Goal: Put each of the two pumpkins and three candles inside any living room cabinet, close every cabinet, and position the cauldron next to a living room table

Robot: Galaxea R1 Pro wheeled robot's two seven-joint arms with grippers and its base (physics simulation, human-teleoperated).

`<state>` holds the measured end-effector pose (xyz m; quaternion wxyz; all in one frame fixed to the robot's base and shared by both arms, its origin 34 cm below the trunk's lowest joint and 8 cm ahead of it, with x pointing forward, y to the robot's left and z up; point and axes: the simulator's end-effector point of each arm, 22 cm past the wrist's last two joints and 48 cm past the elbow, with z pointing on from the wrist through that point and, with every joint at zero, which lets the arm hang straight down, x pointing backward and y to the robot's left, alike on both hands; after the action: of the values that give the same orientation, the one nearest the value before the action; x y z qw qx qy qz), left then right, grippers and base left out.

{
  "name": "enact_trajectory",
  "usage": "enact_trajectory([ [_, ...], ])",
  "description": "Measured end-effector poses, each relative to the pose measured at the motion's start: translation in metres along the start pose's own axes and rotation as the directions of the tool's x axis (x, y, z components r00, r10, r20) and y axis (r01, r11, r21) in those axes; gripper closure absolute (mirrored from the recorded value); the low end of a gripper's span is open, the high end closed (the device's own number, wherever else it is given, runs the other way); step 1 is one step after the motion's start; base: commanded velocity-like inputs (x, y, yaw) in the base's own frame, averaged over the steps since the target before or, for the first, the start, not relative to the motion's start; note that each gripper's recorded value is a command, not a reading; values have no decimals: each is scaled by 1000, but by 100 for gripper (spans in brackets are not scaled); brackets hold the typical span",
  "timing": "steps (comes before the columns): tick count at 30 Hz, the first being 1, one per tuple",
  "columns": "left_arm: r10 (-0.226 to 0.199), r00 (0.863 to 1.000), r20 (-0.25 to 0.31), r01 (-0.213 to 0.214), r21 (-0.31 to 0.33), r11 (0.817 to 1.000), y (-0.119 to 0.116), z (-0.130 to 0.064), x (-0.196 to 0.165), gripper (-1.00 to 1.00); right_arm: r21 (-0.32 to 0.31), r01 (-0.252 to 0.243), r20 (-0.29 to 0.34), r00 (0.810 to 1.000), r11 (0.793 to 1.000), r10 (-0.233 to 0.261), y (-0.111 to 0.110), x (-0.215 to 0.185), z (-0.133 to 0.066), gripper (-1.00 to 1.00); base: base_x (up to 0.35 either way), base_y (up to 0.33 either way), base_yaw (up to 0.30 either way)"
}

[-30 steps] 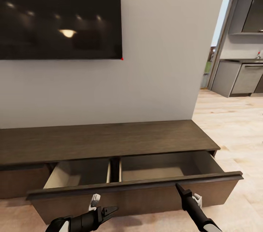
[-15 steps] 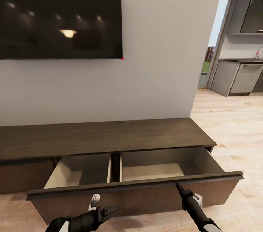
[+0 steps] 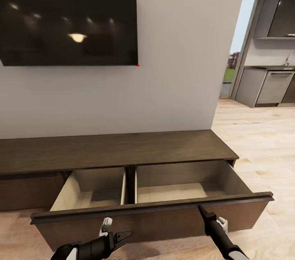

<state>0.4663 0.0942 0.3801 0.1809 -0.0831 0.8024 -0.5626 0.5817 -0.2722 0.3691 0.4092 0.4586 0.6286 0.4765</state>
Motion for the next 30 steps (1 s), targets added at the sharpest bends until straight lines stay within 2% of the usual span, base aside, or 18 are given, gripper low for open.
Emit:
enact_trajectory([
  [12, 0, 1000, 0, 0, 0, 1000, 0, 0, 0, -100, 1, -4, 7, 1000, 1000, 4, 0, -2, 0, 100, -97, 0, 0],
  [30, 0, 1000, 0, 0, 0, 1000, 0, 0, 0, -100, 1, -5, 9, 1000, 1000, 5, 0, -2, 0, 100, -31, 0, 0],
])
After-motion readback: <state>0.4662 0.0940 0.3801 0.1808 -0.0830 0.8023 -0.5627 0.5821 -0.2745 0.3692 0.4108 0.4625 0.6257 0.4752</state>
